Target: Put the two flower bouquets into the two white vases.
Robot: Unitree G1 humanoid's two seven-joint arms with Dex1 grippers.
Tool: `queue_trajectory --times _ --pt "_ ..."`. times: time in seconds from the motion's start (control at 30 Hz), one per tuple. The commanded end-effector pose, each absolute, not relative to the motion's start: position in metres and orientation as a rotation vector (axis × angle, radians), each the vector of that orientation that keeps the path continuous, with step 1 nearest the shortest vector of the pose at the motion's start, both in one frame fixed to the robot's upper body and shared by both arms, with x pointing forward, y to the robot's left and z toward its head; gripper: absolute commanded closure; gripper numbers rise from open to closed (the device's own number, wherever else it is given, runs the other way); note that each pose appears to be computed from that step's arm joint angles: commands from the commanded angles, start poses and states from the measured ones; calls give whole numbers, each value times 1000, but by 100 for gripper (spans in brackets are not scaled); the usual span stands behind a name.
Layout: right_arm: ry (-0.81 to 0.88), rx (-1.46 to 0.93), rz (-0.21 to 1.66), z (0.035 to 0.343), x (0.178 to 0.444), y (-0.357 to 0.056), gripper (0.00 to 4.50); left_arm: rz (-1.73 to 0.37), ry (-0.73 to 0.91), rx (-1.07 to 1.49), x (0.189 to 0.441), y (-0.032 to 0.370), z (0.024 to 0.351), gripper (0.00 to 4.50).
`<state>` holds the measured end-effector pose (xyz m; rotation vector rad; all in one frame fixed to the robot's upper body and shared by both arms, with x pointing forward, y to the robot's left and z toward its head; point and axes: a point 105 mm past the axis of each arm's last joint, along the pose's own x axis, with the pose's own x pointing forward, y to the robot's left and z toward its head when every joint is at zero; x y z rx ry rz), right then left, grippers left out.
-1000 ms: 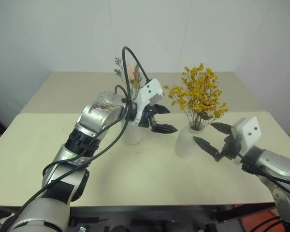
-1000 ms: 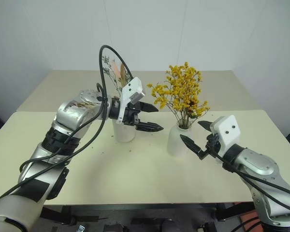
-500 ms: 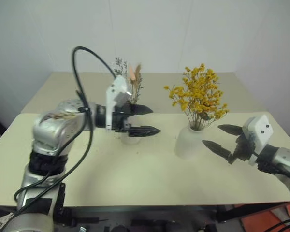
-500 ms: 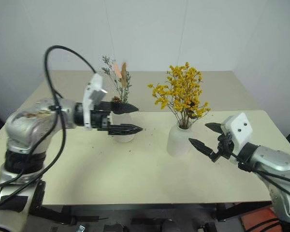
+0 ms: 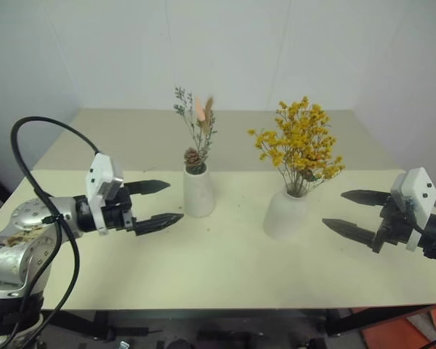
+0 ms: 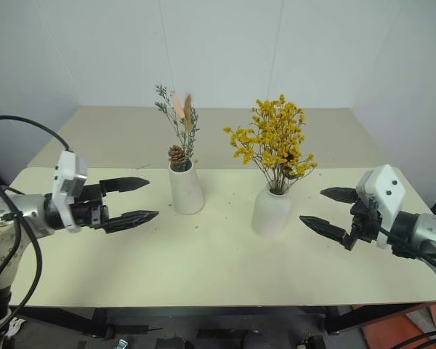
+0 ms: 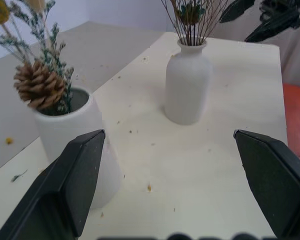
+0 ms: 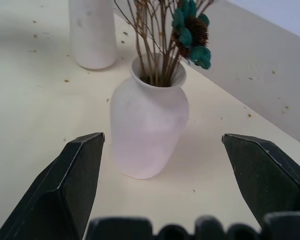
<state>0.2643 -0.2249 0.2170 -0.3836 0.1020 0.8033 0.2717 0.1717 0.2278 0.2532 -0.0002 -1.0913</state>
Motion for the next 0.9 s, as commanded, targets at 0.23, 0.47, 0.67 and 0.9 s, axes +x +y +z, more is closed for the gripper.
queue_trajectory --times 0.23,0.47,0.67,0.9 --pt "56 -426 885 239 247 -224 3 -1112 -60 349 260 190 239 0" --pt "57 -433 884 242 244 -226 3 -1149 -71 352 262 186 241 0" --pt "44 -421 891 245 242 -224 3 -1178 -82 355 266 180 244 0" --pt "42 -441 881 245 238 -222 3 -1205 -91 329 273 172 244 0"
